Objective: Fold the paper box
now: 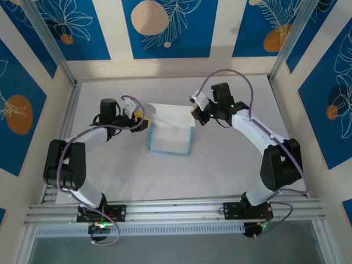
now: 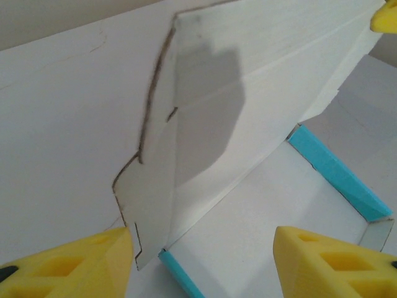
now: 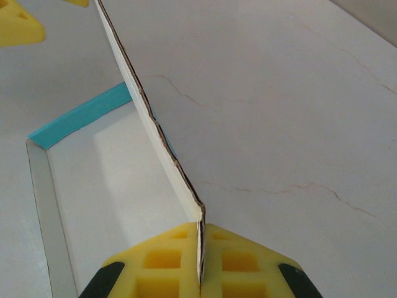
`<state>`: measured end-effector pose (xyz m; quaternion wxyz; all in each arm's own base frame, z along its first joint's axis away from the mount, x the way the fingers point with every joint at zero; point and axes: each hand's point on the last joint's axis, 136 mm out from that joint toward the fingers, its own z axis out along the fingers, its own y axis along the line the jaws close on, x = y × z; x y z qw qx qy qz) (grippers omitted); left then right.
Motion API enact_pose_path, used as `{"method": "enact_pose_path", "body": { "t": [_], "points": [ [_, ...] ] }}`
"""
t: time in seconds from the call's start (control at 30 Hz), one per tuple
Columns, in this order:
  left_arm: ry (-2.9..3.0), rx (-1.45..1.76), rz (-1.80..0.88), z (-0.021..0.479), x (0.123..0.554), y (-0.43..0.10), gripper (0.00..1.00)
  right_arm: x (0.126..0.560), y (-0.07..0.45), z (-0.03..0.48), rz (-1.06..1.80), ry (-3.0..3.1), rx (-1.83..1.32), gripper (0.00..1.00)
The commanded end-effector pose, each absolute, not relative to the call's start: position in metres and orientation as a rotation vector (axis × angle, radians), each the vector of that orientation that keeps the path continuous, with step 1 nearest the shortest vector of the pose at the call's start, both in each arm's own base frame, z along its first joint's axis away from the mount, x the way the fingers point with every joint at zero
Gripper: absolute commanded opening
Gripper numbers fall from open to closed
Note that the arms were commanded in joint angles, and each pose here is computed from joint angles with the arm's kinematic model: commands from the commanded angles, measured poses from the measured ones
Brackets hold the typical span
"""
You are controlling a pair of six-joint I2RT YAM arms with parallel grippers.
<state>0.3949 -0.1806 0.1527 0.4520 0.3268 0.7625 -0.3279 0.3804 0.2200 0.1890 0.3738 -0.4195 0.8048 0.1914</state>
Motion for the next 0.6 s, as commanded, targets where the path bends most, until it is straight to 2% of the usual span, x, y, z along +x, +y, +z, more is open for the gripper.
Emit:
{"method": "enact_pose_path", "body": {
  "t": [0.0,0.17,0.57],
  "points": [
    [1.802,0.806,-0.837,0.172,0.408,-0.184,0.61,0.379,0.226,0.199,0.531,2.026,-1.103,0.00],
    [1.835,0.795,-0.844,0.165,0.423,-0.185,0.63,0.374,0.229,0.197,0.566,2.021,-1.125,0.00],
    [1.888,0.781,-0.637,0.153,0.439,-0.163,0.65,0.361,0.233,0.194,0.602,1.996,-1.193,0.00]
  ]
}}
